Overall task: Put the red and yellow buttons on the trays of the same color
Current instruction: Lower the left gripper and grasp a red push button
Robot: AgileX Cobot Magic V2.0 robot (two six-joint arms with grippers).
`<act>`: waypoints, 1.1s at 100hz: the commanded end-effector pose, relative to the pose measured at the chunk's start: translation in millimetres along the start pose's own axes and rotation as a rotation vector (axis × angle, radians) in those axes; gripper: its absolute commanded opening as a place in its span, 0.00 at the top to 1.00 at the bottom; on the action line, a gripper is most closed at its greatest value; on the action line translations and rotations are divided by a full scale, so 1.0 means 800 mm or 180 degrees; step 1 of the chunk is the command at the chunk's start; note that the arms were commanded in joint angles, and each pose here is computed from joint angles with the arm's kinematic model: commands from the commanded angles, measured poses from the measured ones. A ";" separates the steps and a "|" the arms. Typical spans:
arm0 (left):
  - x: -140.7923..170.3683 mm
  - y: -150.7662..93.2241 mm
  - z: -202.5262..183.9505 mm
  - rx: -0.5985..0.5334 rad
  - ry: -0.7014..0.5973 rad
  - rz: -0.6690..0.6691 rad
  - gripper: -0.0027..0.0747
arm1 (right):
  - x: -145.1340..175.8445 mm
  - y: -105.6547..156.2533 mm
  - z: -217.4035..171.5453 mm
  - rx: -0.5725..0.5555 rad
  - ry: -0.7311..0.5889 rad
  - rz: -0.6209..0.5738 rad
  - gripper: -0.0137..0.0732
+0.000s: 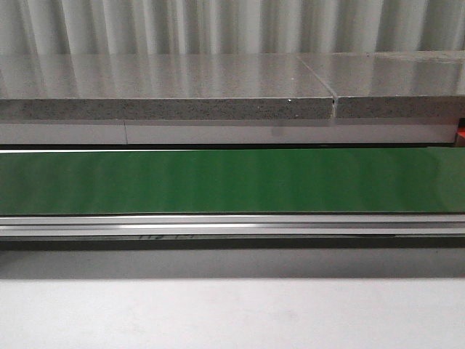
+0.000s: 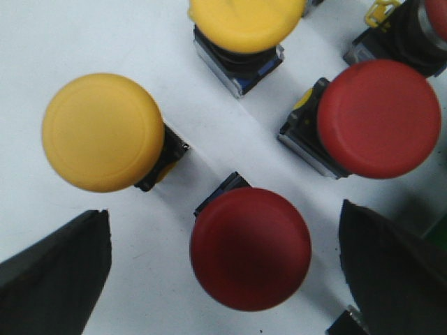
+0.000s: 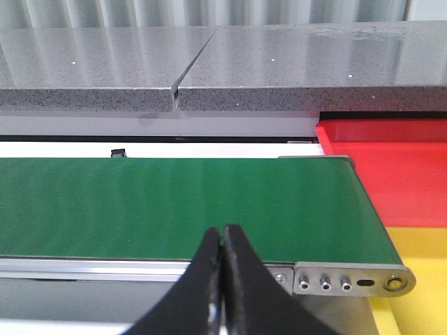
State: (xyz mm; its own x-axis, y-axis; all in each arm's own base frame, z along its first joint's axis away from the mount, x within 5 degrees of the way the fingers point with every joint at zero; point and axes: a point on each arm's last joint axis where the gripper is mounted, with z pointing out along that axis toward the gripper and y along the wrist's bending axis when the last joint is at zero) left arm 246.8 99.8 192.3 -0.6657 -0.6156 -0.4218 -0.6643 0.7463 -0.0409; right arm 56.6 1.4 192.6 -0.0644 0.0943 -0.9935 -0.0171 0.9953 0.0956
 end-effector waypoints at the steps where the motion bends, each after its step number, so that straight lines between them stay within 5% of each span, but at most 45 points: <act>1: -0.016 -0.004 -0.015 0.0127 -0.0261 -0.0036 0.20 | -0.010 0.001 -0.002 -0.0019 -0.0320 -0.0036 0.92; 32: -0.016 -0.004 -0.015 0.0131 -0.0259 -0.0042 0.77 | -0.010 0.001 -0.002 -0.0019 -0.0320 -0.0036 0.92; 50: -0.015 -0.003 -0.021 0.0139 -0.0277 -0.0061 0.99 | -0.010 0.001 -0.002 -0.0019 -0.0320 -0.0036 0.92; 86: -0.021 -0.012 -0.114 0.0319 -0.0733 0.0322 0.99 | -0.010 0.001 -0.002 -0.0019 -0.0320 -0.0036 0.92; 110: -0.033 -0.049 -0.174 0.0659 -0.0920 0.0798 0.99 | -0.010 0.001 -0.002 -0.0019 -0.0320 -0.0036 0.92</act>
State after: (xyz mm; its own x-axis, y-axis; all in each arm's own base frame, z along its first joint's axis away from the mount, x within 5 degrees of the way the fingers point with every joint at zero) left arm 237.3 62.5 303.4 -0.6897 -0.3968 -0.6057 -0.4681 0.8825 -0.0450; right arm 56.6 1.4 192.6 -0.0644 0.0943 -0.9935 -0.0171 0.9953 0.0956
